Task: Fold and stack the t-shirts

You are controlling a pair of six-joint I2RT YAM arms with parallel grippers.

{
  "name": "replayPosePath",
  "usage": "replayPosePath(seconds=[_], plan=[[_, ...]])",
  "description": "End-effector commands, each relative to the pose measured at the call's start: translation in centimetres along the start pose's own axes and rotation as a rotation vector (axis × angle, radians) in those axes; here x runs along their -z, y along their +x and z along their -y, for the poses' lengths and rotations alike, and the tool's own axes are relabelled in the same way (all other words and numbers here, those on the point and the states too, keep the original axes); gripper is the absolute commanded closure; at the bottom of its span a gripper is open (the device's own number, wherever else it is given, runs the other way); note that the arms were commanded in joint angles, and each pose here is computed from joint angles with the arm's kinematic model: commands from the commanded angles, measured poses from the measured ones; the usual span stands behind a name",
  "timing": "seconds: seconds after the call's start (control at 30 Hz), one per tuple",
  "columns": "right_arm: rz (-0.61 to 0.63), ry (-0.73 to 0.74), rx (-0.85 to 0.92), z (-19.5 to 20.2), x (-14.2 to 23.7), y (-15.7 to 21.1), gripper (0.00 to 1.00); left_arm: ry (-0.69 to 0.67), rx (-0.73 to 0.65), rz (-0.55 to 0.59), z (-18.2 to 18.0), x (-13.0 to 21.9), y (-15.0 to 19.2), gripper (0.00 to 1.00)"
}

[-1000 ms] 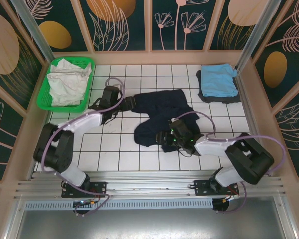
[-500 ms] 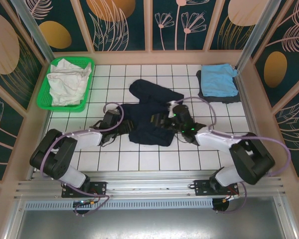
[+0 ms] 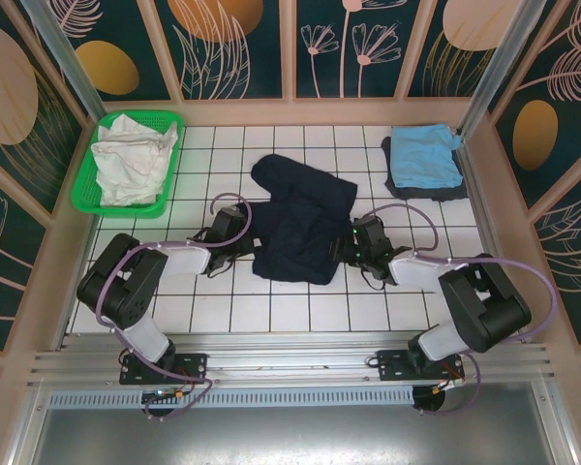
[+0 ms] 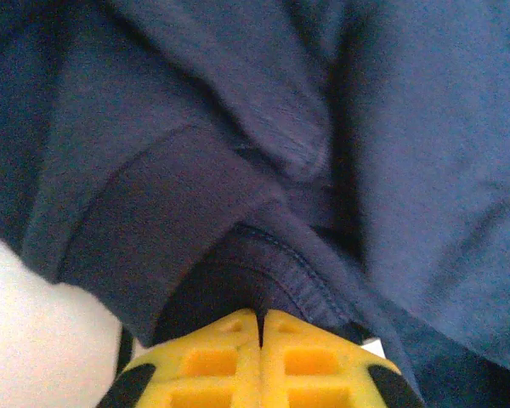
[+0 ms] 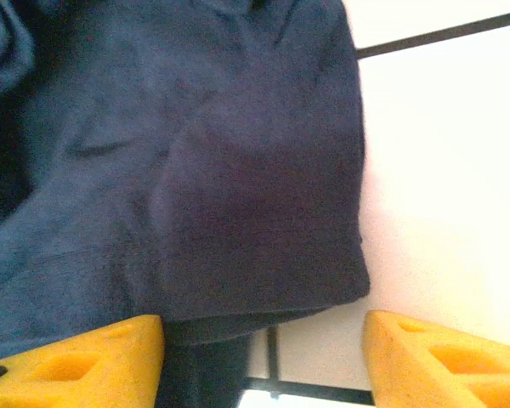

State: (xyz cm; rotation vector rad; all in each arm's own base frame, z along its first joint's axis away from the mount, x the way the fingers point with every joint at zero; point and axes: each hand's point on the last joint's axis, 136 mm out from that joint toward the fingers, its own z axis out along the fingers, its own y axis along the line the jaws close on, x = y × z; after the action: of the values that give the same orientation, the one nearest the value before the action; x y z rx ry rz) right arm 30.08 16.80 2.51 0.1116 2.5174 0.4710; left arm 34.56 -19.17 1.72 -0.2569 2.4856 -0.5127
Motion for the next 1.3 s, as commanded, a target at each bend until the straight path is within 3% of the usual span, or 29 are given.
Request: replayPosePath(seconds=[0.0, 0.03, 0.17, 0.27, 0.57, 0.77, 0.8, 0.87, 0.93, 1.03, 1.1, 1.13, 1.2, 1.27], plan=[[0.011, 0.042, 0.009, 0.7, -0.6, -0.7, 0.47, 0.013, -0.051, 0.004, 1.4, 0.3, -0.7, 1.00], [0.017, 0.051, 0.007, 0.9, -0.7, -1.0, 0.52, -0.002, -0.060, 0.015, 1.2, 0.5, -1.1, 1.00], [0.052, 0.092, -0.011, 2.1, -0.6, -2.5, 0.87, -0.061, -0.079, 0.076, 0.5, 2.1, -3.4, 1.00], [0.104, 0.151, -0.026, 3.5, 1.1, -4.0, 1.00, -0.093, -0.078, 0.118, -0.4, 3.4, -5.0, 1.00], [0.321, 0.202, -0.103, 6.4, 9.8, -6.8, 1.00, -0.223, -0.036, 0.211, -5.3, 6.2, -8.7, 1.00], [0.304, 0.124, -0.121, 6.0, 10.4, -5.2, 1.00, -0.352, -0.021, 0.250, -8.1, 6.5, -11.2, 0.98], [0.277, 0.068, -0.120, 5.2, 10.0, -4.6, 1.00, -0.367, -0.018, 0.239, -8.2, 6.3, -11.3, 0.80], [0.203, -0.111, -0.112, 1.7, 9.0, -2.8, 1.00, -0.353, -0.003, 0.209, -7.8, 6.0, -11.1, 0.61], [0.174, -0.215, -0.072, -2.0, 8.7, -1.5, 1.00, -0.268, 0.011, 0.199, -6.5, 6.2, -10.6, 0.34], [0.102, -0.351, 0.017, -8.0, 8.4, 0.7, 1.00, -0.146, -0.005, 0.236, -3.7, 8.0, -9.8, 0.16], [0.052, -0.428, 0.071, -10.9, 8.2, 1.5, 1.00, -0.079, -0.057, 0.249, -0.8, 9.0, -8.3, 0.14], [0.054, -0.408, 0.079, -11.1, 7.9, 1.1, 0.91, -0.018, -0.090, 0.243, 1.3, 9.3, -7.2, 0.15], [0.108, -0.308, 0.089, -10.0, 7.8, -0.6, 0.84, 0.105, -0.136, 0.197, 5.0, 8.9, -4.3, 0.17], [0.168, -0.206, 0.075, -8.0, 8.3, -2.7, 0.71, 0.159, -0.168, 0.120, 7.1, 7.4, -1.0, 0.19]])
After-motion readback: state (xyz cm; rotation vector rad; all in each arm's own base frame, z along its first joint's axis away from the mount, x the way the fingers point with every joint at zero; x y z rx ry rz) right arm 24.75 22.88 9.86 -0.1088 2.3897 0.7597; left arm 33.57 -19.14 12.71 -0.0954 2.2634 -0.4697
